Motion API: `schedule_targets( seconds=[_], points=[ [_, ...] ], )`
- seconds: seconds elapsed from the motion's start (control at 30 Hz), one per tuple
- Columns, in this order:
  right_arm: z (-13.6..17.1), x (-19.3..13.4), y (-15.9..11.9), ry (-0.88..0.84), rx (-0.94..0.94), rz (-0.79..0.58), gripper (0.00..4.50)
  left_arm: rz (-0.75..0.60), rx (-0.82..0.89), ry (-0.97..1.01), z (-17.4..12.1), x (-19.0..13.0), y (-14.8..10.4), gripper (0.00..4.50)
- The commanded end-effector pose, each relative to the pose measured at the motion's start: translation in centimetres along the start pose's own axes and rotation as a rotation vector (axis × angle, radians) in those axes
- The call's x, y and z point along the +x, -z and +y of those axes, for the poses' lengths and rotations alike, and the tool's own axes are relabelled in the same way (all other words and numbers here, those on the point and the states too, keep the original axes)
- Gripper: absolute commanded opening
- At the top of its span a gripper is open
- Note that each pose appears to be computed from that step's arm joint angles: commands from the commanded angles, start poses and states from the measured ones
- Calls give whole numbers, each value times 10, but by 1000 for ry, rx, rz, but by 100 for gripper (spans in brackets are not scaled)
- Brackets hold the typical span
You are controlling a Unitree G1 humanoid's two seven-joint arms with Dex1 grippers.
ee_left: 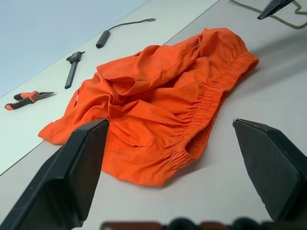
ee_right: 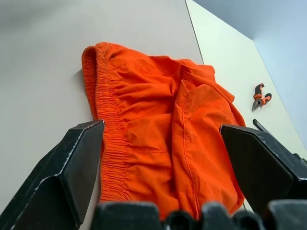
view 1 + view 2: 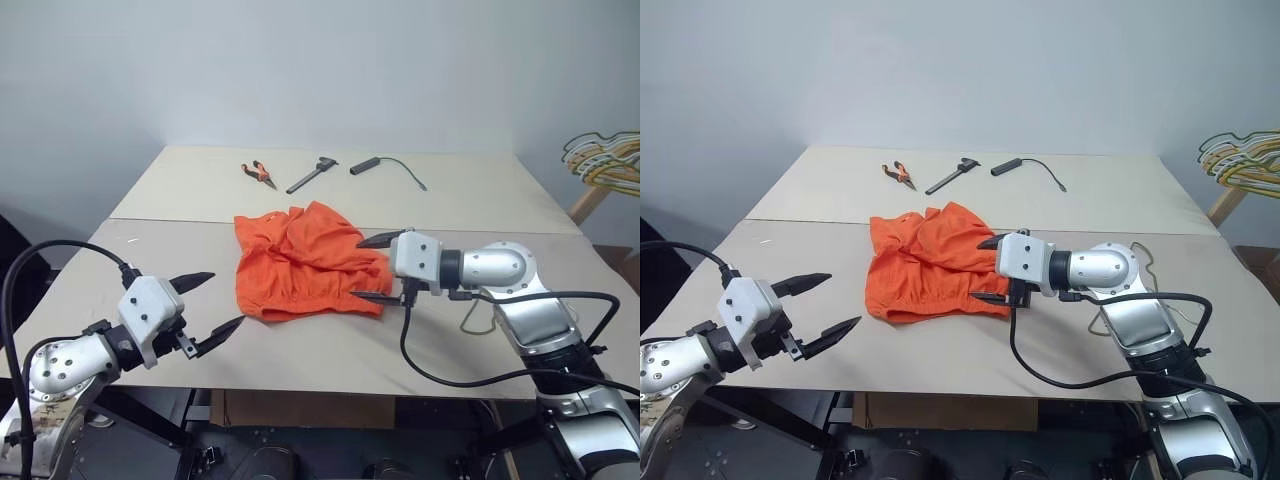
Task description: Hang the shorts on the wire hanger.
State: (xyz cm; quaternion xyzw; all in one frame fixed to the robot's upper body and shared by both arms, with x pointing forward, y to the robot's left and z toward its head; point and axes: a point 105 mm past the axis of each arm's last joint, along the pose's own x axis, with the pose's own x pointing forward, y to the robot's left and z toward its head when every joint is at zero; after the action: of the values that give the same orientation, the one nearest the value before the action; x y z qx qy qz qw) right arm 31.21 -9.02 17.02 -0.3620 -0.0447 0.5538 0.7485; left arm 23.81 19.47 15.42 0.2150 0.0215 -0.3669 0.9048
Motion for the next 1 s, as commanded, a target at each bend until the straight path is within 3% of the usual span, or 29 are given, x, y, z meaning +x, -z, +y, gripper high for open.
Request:
schedule_targets(
  seconds=[0.03, 0.4, 0.53, 0.83, 1.0],
  points=[
    [-7, 0, -12, 19, -36, -24, 446, 32, 62, 0, 3, -3, 0, 450],
    [-1, 5, -17, 19, -28, -30, 446, 319, 359, 113, 38, -16, 54, 450],
    [2, 6, -16, 25, -20, -25, 446, 310, 417, 185, 50, -3, 63, 450],
    [4, 3, -19, 49, -10, -14, 446, 265, 474, 341, 46, 50, 81, 450],
    [22, 15, -26, -27, 31, 22, 446, 294, 464, 359, 59, 45, 81, 450]
  ],
)
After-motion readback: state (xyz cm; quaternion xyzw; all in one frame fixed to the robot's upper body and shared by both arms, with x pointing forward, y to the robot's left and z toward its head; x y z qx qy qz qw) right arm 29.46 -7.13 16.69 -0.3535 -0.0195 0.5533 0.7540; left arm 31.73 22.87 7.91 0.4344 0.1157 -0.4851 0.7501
